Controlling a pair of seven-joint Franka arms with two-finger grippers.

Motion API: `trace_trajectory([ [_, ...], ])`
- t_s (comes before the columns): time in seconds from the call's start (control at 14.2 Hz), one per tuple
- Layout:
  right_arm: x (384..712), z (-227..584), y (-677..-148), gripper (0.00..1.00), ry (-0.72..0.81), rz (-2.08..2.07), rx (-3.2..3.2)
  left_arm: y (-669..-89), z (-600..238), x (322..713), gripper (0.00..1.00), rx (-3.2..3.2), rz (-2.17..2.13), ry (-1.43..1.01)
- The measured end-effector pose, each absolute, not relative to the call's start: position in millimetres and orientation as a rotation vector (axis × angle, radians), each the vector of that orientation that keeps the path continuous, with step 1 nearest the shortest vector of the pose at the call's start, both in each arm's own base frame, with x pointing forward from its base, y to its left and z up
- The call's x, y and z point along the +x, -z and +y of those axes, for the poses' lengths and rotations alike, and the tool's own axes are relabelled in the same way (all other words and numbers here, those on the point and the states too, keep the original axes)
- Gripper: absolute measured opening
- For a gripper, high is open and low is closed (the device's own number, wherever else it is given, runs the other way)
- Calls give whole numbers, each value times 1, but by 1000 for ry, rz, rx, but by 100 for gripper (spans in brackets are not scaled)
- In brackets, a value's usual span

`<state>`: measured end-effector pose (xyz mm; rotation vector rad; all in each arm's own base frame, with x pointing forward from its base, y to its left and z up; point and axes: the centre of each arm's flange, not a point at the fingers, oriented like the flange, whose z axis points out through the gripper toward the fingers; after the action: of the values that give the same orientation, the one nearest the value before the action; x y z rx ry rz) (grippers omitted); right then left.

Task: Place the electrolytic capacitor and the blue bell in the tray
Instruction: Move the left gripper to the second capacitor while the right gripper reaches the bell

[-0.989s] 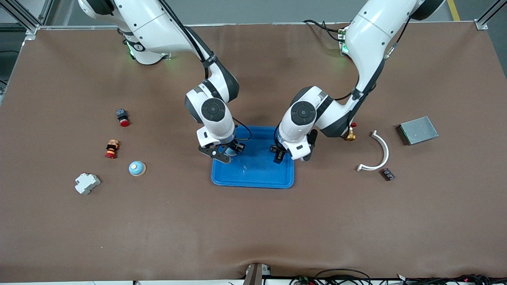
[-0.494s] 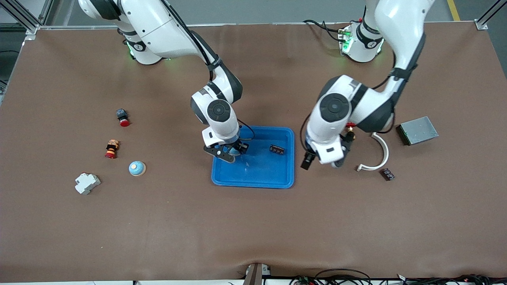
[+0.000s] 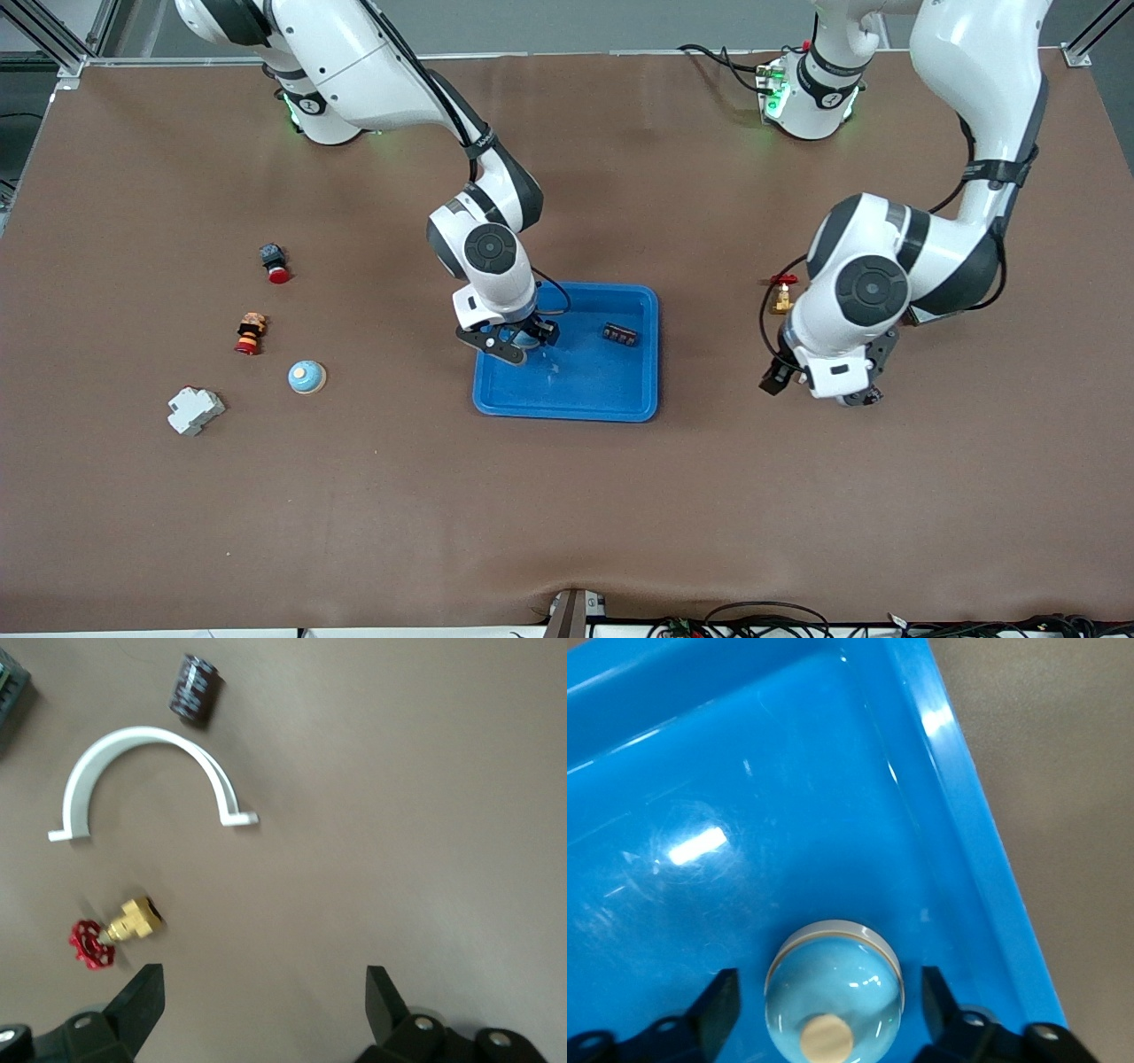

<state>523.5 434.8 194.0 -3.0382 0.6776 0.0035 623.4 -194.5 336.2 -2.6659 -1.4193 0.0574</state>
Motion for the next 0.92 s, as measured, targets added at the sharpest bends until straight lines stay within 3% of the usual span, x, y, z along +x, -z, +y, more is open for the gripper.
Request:
trace_trajectory([
  [0.49,561,425,-267,100,-148,411,-3193,-301,-117,638,100,-2568,-1466,-45],
  [0.92,630,283,-347,100,-117,349,-3159,-257,-80,648,100,-2565,-1547,-66],
])
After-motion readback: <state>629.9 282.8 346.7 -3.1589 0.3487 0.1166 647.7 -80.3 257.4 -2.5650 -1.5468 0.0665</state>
